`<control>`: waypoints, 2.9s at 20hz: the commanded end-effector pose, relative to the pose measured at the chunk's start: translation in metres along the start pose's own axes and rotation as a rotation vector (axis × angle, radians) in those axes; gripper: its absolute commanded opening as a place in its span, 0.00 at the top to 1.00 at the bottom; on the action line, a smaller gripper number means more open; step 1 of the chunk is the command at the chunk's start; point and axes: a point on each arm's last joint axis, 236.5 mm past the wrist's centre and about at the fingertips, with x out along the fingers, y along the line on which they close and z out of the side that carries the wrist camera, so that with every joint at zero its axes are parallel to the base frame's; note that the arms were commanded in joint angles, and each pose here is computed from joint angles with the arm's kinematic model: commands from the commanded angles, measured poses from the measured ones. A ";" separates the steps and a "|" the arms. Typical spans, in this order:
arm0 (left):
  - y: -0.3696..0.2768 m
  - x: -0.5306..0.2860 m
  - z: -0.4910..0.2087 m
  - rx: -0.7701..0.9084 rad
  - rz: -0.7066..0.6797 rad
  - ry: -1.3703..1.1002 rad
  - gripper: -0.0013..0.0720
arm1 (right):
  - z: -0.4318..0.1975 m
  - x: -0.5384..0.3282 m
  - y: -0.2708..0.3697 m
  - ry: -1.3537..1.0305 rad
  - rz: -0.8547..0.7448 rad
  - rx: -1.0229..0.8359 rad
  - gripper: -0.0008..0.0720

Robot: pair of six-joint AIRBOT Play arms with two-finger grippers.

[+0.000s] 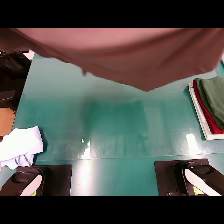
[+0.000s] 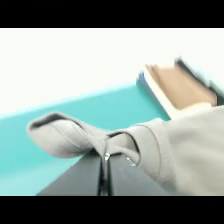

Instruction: Fold the shirts.

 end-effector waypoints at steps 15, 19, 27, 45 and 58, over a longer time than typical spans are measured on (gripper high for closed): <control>0.008 0.074 -0.319 -0.253 -0.085 0.911 0.95 | -0.183 0.193 -0.071 0.699 -0.091 0.081 0.97; 0.042 0.138 -0.408 -0.253 -0.015 0.926 0.95 | -0.237 0.272 -0.084 0.779 -0.068 0.111 0.97; 0.126 0.121 -0.379 -0.369 0.123 0.958 0.24 | -0.198 0.270 -0.072 0.733 0.142 0.243 0.51; 0.050 0.053 -0.544 -0.749 0.089 1.160 0.24 | -0.261 0.188 -0.045 0.742 0.173 0.382 0.52; 0.047 0.073 -0.474 -0.614 -0.005 1.066 0.95 | -0.375 0.103 -0.093 0.950 -0.028 0.563 0.52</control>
